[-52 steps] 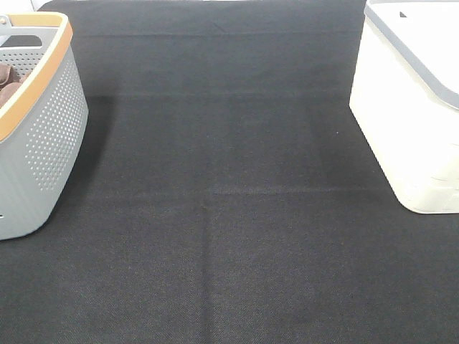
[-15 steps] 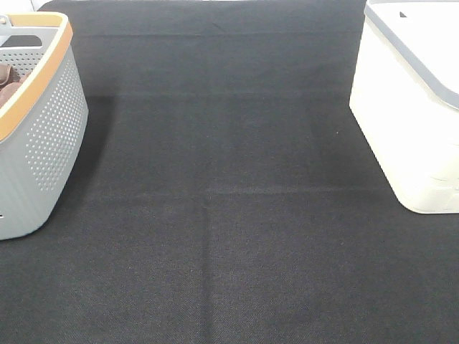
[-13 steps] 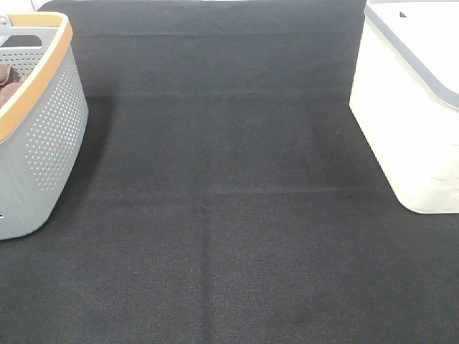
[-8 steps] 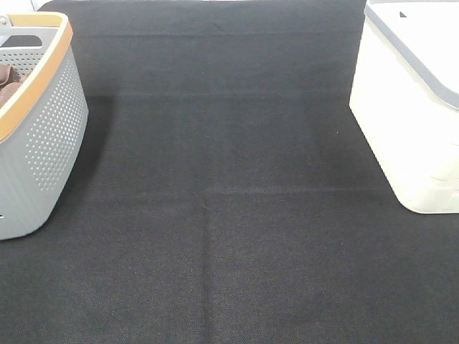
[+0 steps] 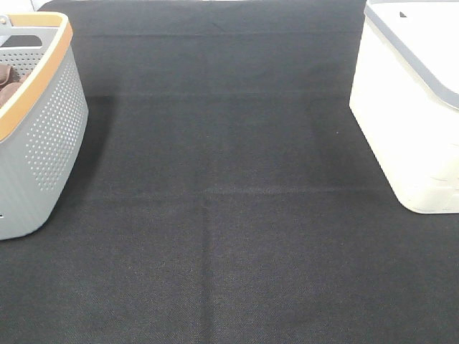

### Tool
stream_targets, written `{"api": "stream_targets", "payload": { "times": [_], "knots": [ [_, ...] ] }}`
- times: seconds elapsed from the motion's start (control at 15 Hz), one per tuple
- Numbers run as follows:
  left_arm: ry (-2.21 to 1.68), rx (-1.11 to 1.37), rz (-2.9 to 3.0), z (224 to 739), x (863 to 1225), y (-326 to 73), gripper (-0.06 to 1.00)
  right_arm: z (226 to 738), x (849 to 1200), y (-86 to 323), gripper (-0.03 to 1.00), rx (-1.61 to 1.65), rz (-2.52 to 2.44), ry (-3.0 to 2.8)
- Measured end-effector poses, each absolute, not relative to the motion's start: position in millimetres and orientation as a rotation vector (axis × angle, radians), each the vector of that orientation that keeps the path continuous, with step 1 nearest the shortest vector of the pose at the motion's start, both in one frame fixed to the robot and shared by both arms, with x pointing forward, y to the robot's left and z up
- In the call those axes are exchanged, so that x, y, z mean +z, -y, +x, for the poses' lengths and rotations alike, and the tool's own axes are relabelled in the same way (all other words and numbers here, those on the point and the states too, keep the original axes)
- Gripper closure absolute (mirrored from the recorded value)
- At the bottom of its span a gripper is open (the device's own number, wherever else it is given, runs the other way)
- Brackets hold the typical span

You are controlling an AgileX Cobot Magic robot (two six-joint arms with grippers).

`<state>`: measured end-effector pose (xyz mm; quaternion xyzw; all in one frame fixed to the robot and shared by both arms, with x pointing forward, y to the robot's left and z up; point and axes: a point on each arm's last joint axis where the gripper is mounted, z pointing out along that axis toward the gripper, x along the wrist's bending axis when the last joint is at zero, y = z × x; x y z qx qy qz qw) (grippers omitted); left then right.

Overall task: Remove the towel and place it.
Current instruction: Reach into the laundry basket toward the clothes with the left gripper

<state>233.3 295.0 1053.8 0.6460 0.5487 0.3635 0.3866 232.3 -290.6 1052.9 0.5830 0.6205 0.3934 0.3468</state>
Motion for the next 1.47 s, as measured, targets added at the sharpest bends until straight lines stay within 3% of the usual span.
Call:
{"api": "stream_targets", "payload": {
  "times": [0.6, 0.8, 1.13, 1.47],
  "knots": [
    [-1.405, 0.919, 1.635, 233, 1054, -295, 0.14, 232, 1053, 291, 0.25, 1.021, 1.513, -1.61],
    [-1.36, 1.009, 1.487, 240, 1075, -298, 0.14, 232, 1053, 291, 0.25, 1.021, 1.513, -1.61],
    [-1.416, 1.147, 1.402, 296, 1096, -308, 0.2, 232, 1053, 291, 0.25, 1.021, 1.513, -1.61],
    [-1.651, 0.956, 1.39, 366, 1099, -306, 0.21, 232, 1053, 291, 0.25, 1.021, 1.513, -1.61]
  ]
}}
